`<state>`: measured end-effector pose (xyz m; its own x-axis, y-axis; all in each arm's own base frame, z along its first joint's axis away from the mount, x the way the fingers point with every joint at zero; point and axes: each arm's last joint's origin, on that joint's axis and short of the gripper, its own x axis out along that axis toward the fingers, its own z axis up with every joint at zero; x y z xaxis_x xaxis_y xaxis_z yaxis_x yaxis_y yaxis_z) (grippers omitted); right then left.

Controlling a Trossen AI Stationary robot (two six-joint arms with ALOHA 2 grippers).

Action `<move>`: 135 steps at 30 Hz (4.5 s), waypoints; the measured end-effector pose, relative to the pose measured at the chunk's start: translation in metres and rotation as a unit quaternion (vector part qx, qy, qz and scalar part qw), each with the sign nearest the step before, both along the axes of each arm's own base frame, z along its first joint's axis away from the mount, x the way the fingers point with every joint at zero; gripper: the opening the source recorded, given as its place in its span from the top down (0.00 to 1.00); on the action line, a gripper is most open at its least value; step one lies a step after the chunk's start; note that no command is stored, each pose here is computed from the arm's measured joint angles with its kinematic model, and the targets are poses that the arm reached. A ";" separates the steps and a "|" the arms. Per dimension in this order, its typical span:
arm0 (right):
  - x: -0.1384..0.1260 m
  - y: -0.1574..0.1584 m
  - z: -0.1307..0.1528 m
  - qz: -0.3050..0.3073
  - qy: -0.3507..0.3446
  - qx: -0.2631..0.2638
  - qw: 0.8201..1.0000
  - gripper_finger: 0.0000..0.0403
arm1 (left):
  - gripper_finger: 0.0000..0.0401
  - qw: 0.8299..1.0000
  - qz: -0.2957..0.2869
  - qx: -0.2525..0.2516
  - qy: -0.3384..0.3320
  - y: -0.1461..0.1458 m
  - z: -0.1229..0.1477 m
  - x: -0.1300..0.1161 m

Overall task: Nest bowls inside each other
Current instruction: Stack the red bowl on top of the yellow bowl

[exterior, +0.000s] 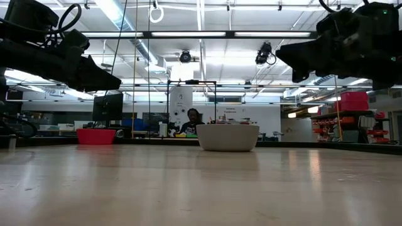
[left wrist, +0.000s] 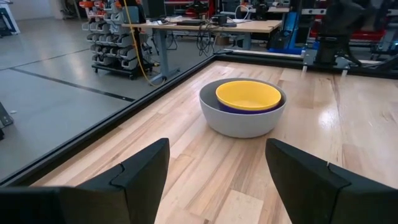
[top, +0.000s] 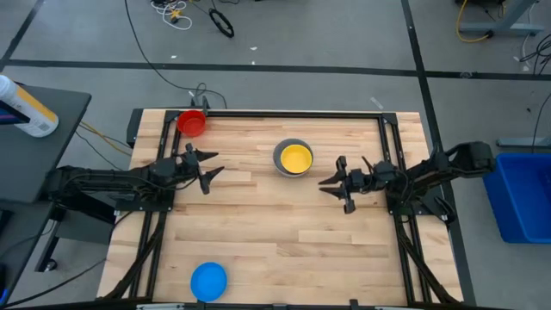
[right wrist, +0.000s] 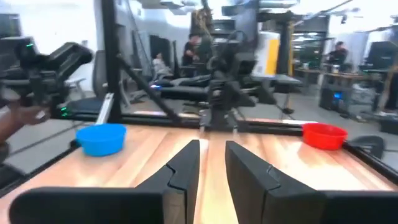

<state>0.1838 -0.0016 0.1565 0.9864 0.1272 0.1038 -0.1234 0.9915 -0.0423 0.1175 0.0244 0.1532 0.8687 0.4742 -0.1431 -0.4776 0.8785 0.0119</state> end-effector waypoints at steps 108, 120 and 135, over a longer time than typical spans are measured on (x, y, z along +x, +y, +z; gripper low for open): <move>-0.078 0.014 -0.003 -0.005 0.125 -0.016 0.992 0.73 | 0.36 0.863 0.337 -0.213 0.311 0.139 0.051 0.031; -0.077 0.014 -0.004 -0.005 0.136 -0.016 0.991 0.73 | 0.36 0.861 0.317 -0.275 0.288 0.167 0.042 0.010; -0.077 0.014 -0.004 -0.004 0.136 -0.016 0.991 0.73 | 0.41 0.847 0.317 -0.291 0.312 0.184 0.017 0.022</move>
